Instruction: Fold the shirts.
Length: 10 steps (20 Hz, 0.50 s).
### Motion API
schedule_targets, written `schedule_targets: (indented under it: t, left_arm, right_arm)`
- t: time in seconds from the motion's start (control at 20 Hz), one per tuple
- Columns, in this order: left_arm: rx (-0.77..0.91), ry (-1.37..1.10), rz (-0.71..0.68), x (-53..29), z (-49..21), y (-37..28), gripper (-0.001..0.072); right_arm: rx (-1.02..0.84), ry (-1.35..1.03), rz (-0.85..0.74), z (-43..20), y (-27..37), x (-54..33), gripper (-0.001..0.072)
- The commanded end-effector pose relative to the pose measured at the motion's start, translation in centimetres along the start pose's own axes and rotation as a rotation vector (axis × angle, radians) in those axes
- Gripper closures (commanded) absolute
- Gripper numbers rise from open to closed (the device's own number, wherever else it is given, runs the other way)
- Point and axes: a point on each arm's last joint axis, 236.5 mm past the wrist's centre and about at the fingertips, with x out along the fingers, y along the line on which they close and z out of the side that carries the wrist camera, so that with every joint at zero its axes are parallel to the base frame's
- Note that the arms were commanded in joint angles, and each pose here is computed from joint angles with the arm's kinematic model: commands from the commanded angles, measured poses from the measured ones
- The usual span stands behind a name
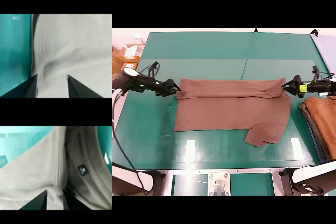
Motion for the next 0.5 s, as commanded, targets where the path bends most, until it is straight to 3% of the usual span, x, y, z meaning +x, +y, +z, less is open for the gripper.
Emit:
schedule_targets:
  t: [0.0,0.2,0.4,0.45]
  left_arm:
    - [-0.101,0.135,-0.064,-4.6,-3.4,-0.4,0.0278]
    - [-0.161,0.094,0.024,-9.2,-10.3,1.2,0.0277]
    - [-0.221,0.019,0.043,-7.9,-18.6,0.8,0.0272]
    - [-0.244,-0.012,0.021,-6.9,-19.8,0.4,0.017]
  right_arm:
    - [0.002,0.008,-0.098,-1.3,-0.4,-5.0,0.0467]
    - [0.047,-0.022,-0.298,-8.2,-4.2,-10.8,0.0501]
    - [0.265,-0.072,-0.35,-18.1,-7.6,-12.3,0.0472]
    - [0.281,-0.082,-0.357,-20.0,-8.3,-12.0,0.0427]
